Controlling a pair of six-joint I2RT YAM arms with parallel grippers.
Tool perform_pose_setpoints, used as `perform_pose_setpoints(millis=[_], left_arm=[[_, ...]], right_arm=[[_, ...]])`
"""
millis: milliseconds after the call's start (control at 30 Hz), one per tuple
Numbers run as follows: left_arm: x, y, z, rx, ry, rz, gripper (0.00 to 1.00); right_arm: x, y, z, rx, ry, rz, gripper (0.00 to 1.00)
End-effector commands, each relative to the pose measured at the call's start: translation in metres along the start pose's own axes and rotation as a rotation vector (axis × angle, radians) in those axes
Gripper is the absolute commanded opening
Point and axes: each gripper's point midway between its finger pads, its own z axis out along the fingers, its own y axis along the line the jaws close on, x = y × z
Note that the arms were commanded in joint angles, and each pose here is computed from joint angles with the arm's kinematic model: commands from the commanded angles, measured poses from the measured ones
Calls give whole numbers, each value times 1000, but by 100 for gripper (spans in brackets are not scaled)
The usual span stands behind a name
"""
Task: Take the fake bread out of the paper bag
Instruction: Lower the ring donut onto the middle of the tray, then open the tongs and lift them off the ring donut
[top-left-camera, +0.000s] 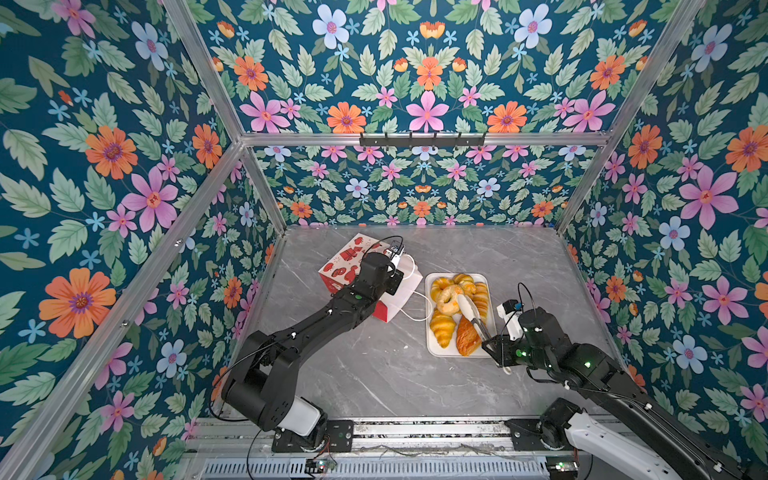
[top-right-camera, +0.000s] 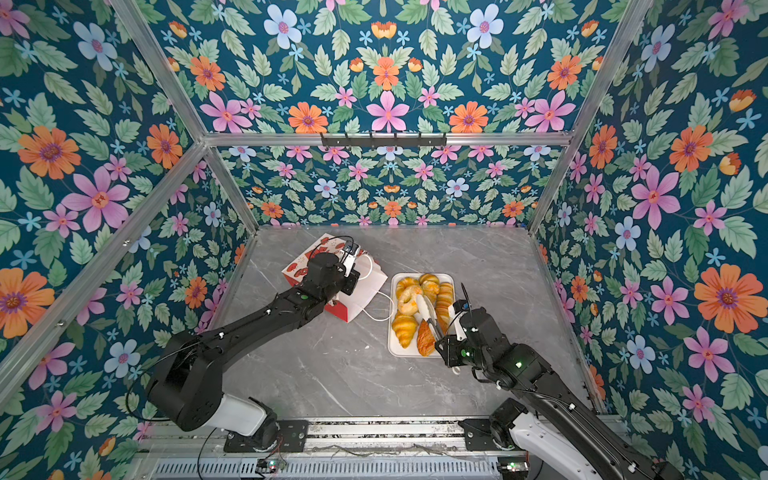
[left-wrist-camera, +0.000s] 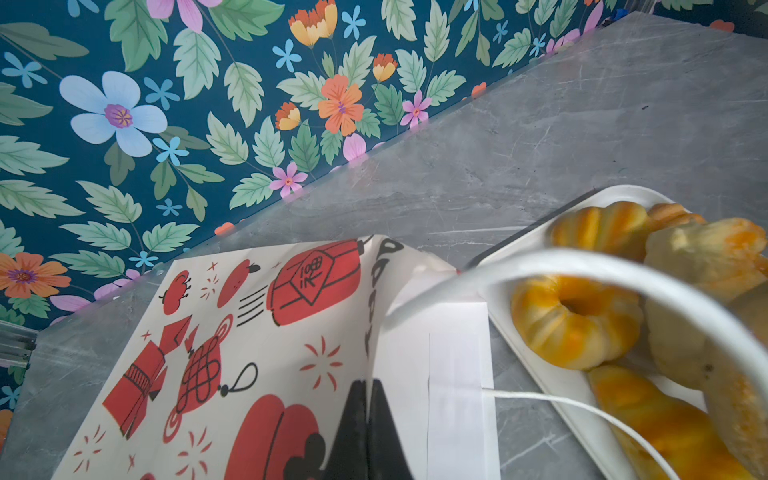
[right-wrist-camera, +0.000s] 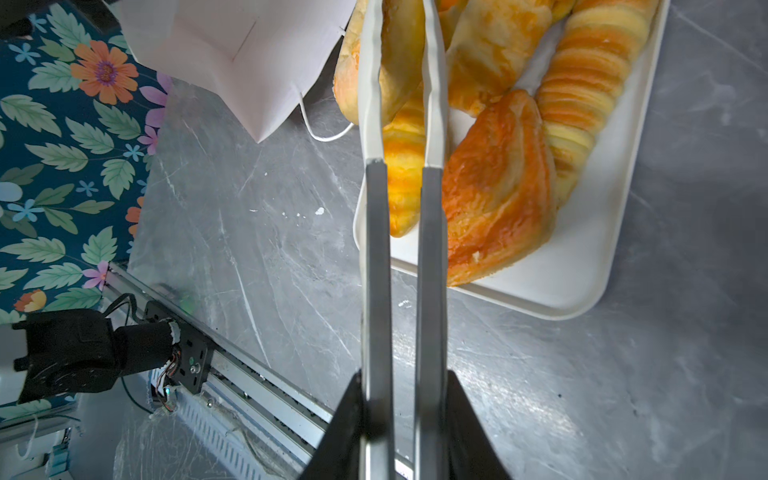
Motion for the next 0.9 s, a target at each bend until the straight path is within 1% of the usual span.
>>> perform_pose_setpoints(millis=[0, 300, 400, 500, 633, 833, 867], left_arm=[[-8, 3, -2, -14, -37, -16, 0], [-4, 2, -3, -7, -36, -20, 0], [-4, 3, -4, -11, -40, -21, 0], [-3, 3, -4, -13, -39, -22, 0], [-3, 3, -4, -12, -40, -25, 0], [-3, 2, -3, -6, -41, -25, 0], [-4, 2, -3, -5, -44, -27, 0]], right_arm=[[1, -3, -1, 9, -10, 16, 3], [13, -14, 9, 42, 33, 43, 4], [17, -20, 10, 74, 46, 53, 5], [20, -25, 9, 98, 58, 62, 12], [23, -30, 5, 132, 72, 77, 24], [23, -32, -3, 136, 43, 81, 34], [22, -33, -4, 138, 36, 83, 35]])
